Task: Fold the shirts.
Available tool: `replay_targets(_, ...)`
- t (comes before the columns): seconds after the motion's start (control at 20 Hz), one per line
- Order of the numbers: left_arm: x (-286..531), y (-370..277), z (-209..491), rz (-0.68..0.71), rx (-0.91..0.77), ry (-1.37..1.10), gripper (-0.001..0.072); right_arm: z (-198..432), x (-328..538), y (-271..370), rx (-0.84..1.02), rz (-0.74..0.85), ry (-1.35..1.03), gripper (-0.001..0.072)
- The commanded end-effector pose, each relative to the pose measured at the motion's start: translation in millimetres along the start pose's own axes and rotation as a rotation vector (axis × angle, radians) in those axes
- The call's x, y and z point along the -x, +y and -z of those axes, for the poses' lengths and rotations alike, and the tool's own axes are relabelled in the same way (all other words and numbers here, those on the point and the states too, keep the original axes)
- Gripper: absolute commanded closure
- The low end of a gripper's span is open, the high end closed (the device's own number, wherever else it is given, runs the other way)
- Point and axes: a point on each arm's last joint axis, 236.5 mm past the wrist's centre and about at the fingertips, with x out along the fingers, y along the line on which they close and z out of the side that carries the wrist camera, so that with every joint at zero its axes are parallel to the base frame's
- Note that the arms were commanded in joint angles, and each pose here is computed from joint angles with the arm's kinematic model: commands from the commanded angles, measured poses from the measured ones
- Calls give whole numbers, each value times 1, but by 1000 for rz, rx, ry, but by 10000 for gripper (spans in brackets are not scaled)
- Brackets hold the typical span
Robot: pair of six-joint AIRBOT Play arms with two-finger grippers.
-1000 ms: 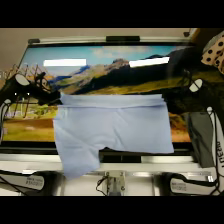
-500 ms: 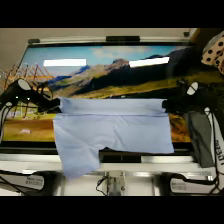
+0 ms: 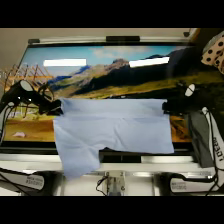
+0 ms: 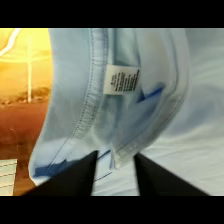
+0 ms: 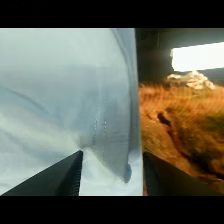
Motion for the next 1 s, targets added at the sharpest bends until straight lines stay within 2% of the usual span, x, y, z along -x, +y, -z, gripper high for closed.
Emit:
replay_targets(0.0, 2, -3, 9, 17, 26, 40, 178, 3, 17, -1, 37, 11, 28, 186)
replay_targets(0.15, 32, 6, 25, 29, 39, 77, 179, 22, 53, -28, 96, 108, 84, 186)
replay_targets(0.3, 60, 20, 57, 38, 38, 62, 188, 58, 78, -53, 37, 82, 163, 186)
replay_targets(0.4, 49, 26, 100, 63, 106, 65, 263, 76, 86, -66, -23, 40, 157, 186)
replay_targets(0.45, 37, 24, 124, 88, 132, 64, 271, 80, 89, -70, -58, 21, 134, 186)
replay_targets(0.7, -16, 40, 210, 108, 192, 94, 270, 76, 103, -71, -120, -44, 35, 186)
replay_targets(0.95, -26, 41, 218, 109, 176, 106, 271, 73, 103, -62, -116, -85, 27, 186)
